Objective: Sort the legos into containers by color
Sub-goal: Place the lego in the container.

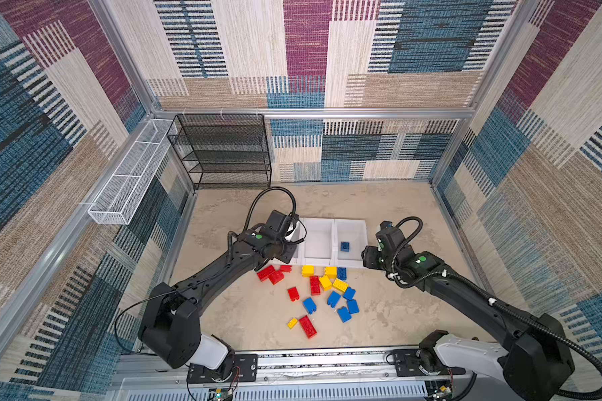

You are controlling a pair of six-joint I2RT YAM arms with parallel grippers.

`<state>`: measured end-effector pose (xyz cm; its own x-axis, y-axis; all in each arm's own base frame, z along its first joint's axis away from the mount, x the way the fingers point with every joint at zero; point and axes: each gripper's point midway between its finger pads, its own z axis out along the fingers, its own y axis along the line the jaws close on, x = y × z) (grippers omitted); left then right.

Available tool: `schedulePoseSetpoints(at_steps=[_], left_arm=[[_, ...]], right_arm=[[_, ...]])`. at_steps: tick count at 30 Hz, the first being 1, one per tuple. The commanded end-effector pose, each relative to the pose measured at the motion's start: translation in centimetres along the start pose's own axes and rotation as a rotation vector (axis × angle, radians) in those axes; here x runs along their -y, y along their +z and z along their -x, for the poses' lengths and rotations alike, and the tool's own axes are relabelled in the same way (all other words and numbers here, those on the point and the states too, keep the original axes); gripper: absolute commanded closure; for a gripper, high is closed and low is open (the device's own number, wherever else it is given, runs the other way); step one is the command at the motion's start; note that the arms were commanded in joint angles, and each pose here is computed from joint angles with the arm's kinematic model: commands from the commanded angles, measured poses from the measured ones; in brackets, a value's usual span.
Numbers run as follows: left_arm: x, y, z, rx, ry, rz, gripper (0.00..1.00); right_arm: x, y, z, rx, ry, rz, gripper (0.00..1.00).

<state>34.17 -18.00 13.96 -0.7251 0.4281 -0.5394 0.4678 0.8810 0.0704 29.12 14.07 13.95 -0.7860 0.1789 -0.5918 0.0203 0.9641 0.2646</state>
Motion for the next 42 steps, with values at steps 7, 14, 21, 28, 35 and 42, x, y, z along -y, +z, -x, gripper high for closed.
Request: schedulePoseSetpoints(at_steps=[7,14,21,28,35,42], left_arm=[[-2.0,3.6,1.1,-0.042,-0.021,-0.001,0.75],[-2.2,5.6,1.5,-0.077,-0.026,0.004,0.66],[-2.1,5.4,2.0,-0.054,-0.041,-0.005,0.59],[-2.0,4.4,2.2,-0.035,-0.053,-0.007,0.44],[-2.0,1.5,1.6,0.018,-0.117,-0.015,0.42],[-2.0,-1.7,-2.1,0.063,-0.229,-0.007,0.4]], right_arm=[[0.3,-0.5,-0.1,0.001,0.017,-0.005,0.4],[0.2,-0.9,0.1,0.004,0.016,-0.006,0.4],[0.2,-1.0,0.1,0.003,0.015,-0.007,0.4],[0.2,-1.0,0.2,0.002,0.016,-0.007,0.39],[-0.1,-1.0,0.1,-0.005,0.009,0.008,0.4],[-1.9,-0.4,-1.0,-0.049,-0.009,0.063,0.41]])
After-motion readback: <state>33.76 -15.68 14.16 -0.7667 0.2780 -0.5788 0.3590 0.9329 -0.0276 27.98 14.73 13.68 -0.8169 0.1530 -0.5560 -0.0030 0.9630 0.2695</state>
